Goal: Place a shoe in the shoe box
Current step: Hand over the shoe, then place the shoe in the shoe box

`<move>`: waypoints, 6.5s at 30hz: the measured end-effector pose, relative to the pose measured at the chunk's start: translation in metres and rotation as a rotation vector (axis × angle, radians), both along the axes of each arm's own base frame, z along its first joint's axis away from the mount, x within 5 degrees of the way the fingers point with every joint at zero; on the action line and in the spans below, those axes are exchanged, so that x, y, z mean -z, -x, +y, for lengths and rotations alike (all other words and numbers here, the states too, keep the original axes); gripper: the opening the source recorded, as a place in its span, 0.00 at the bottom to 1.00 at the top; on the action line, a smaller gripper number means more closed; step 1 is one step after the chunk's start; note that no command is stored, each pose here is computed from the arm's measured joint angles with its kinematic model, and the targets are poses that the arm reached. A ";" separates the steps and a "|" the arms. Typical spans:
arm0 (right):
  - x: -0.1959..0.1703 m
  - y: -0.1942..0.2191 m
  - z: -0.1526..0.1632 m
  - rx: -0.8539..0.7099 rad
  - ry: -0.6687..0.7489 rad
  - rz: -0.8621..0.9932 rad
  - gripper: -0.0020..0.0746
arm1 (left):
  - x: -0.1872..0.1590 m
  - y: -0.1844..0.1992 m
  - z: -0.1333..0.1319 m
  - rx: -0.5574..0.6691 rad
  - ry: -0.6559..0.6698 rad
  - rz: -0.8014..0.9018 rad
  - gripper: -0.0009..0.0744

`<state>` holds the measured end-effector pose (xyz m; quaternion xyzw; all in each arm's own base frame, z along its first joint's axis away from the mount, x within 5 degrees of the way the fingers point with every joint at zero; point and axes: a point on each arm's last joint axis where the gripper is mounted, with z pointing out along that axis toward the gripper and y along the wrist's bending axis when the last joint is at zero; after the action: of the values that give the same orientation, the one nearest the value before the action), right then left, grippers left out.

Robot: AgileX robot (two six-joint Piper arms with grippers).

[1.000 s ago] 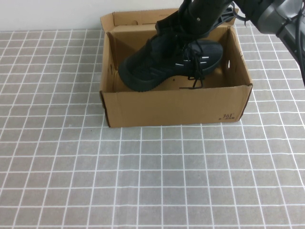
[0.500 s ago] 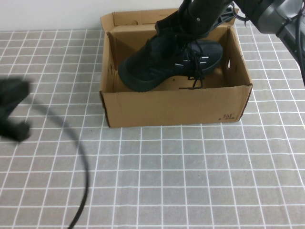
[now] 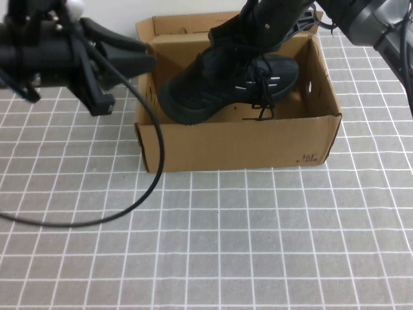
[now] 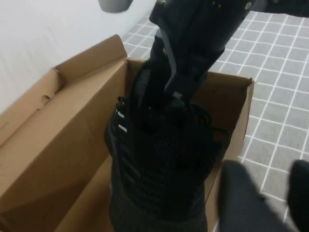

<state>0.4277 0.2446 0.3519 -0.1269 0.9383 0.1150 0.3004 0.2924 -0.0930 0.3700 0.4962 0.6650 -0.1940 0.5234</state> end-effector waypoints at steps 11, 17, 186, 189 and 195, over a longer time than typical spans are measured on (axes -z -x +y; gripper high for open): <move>-0.001 -0.001 0.001 0.000 -0.010 -0.018 0.02 | 0.031 -0.026 -0.032 0.129 -0.121 -0.106 0.79; -0.001 -0.001 0.001 -0.001 -0.012 -0.017 0.02 | 0.031 -0.031 -0.053 0.048 -0.145 -0.177 0.80; -0.113 0.286 -0.177 0.081 -0.025 -0.214 0.01 | 0.155 -0.210 -0.076 -0.054 0.065 -0.025 0.41; -0.113 0.287 -0.177 0.079 -0.025 -0.211 0.01 | 0.154 -0.208 -0.076 -0.055 0.070 0.017 0.45; -0.113 0.287 -0.177 0.076 -0.026 -0.210 0.01 | 0.124 -0.196 -0.072 -0.051 0.004 0.032 0.46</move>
<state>0.1409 0.0675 0.4649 -0.0986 0.9042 0.1018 0.4029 0.4887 -0.1647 0.2455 0.4750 0.6852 -0.1899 0.5184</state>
